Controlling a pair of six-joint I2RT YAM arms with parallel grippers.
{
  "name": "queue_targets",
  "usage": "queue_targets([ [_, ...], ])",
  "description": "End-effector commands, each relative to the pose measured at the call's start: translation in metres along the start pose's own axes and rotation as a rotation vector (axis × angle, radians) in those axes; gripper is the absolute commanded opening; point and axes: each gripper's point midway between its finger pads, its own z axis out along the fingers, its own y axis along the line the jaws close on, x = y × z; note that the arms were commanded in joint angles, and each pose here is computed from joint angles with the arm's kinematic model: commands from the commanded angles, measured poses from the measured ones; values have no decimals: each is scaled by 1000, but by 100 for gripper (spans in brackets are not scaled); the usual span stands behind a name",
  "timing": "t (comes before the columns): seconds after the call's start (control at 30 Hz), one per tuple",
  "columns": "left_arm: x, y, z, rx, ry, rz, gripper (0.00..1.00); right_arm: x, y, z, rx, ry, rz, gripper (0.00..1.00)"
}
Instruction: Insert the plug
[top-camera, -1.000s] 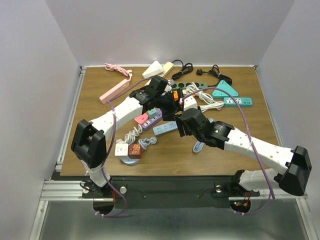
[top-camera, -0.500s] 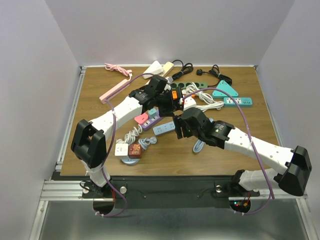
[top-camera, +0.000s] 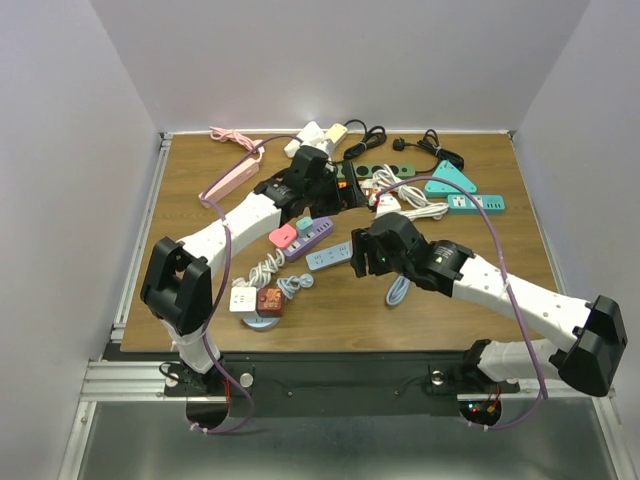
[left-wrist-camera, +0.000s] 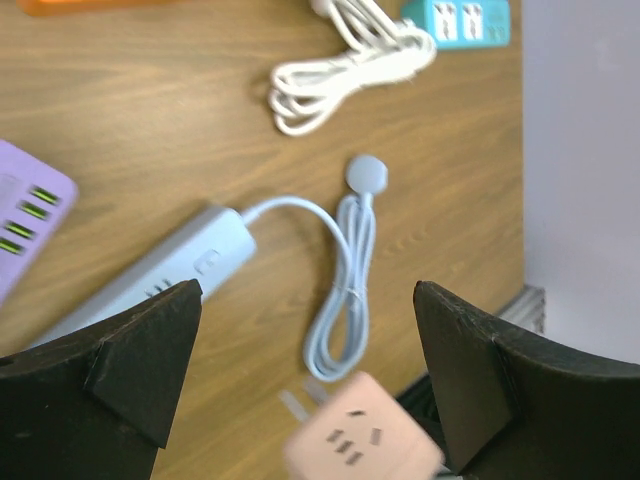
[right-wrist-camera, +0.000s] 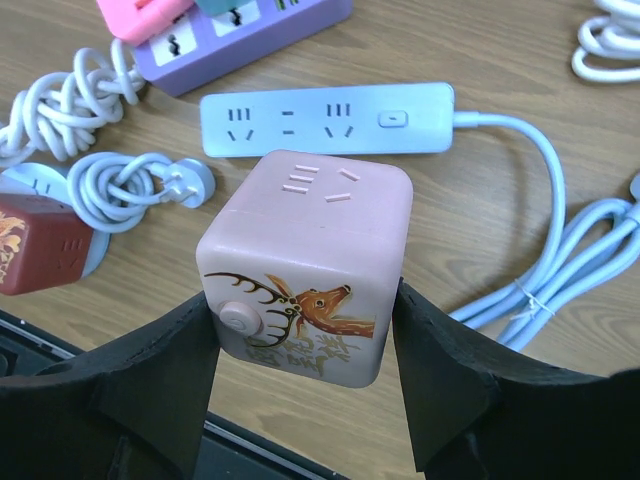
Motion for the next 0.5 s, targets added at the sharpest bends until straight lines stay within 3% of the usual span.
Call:
queue_targets([
  [0.0, -30, 11, 0, -29, -139, 65, 99, -9, -10, -5, -3, -30, 81, 0],
  [0.27, -19, 39, 5, -66, -197, 188, 98, 22, -61, 26, 104, 86, 159, 0],
  [0.47, 15, 57, 18, -90, -154, 231, 97, 27, -80, 43, 117, 116, 203, 0],
])
